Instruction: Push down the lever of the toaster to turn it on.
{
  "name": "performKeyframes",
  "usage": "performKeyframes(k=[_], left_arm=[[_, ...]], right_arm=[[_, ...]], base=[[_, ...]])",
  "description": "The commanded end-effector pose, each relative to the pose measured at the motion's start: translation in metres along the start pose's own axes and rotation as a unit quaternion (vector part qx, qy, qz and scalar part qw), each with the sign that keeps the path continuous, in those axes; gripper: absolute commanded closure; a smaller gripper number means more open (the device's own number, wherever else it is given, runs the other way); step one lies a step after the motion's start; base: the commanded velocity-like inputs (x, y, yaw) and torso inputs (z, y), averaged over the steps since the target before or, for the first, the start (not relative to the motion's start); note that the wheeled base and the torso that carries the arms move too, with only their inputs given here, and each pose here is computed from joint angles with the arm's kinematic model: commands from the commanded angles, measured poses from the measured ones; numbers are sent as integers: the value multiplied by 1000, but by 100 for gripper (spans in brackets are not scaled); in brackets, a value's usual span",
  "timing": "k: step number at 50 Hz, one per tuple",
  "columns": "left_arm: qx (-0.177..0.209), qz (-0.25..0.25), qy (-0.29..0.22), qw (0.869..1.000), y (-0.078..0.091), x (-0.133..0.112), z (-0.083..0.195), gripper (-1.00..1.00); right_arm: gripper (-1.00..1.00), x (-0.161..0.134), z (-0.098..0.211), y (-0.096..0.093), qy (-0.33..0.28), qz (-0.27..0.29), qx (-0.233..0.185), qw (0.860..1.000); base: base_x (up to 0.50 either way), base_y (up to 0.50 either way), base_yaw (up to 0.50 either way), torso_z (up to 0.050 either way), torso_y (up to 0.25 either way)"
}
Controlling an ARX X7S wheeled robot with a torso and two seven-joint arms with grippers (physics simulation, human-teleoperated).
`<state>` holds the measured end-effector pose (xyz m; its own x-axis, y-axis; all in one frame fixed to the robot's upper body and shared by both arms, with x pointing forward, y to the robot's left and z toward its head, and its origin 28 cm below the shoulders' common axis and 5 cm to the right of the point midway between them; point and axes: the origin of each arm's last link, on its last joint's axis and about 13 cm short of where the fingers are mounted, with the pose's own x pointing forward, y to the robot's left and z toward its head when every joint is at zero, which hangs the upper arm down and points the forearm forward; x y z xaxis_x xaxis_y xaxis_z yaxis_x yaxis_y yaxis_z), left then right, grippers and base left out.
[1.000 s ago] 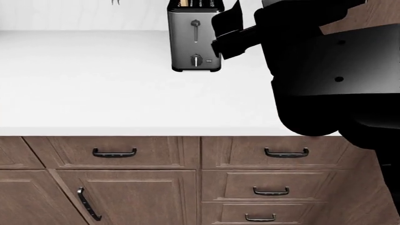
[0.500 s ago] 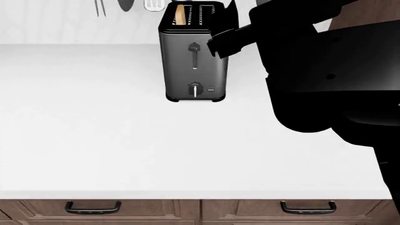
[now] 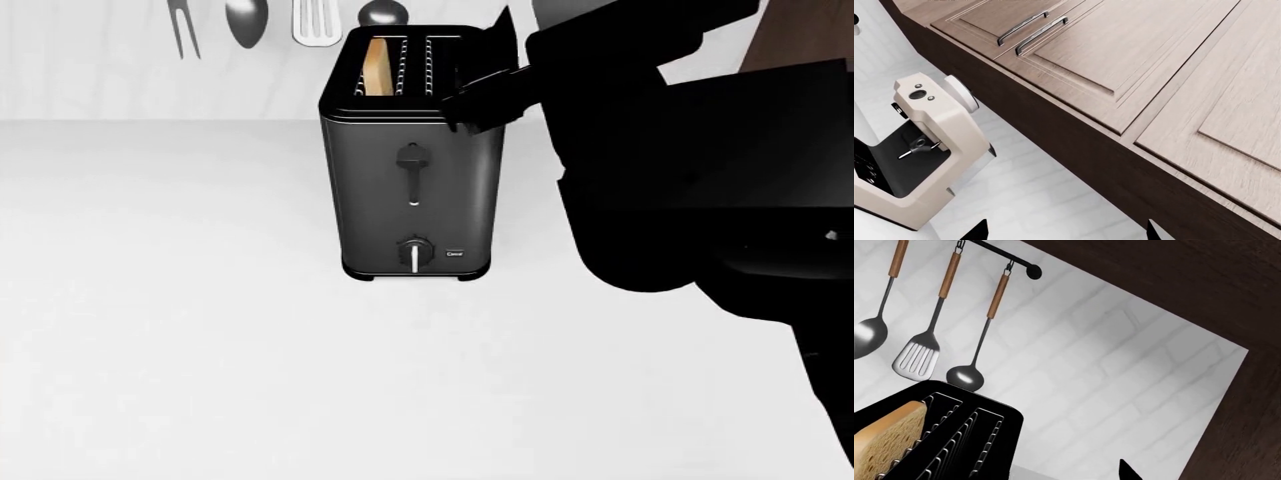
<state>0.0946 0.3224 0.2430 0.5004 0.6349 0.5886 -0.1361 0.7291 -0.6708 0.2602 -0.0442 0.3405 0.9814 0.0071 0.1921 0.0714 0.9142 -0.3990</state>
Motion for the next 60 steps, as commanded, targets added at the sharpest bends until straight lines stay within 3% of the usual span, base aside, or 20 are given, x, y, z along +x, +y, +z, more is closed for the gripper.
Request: performKeyframes(k=[1,15,31,60], left_arm=[[0,1,-2,1000,0,0,0,-100],[0,2,-2,1000,0,-1,1,-100],[2,2,-1,1000,1,-1,0,-100],[2,2,0,1000,1,-1,-1,-100]], right_arm=[[100,0,1,2,-3,3,-4,1000],[100,-9,5,6,-15,22,22,999],[100,-25,-4,20,36,100,149,983],[100,-39,-22,50,51,171,151,972]], base=[[0,0,0,0,0],[0,0,0,0,0],[0,0,0,0,0],[0,0,0,0,0]])
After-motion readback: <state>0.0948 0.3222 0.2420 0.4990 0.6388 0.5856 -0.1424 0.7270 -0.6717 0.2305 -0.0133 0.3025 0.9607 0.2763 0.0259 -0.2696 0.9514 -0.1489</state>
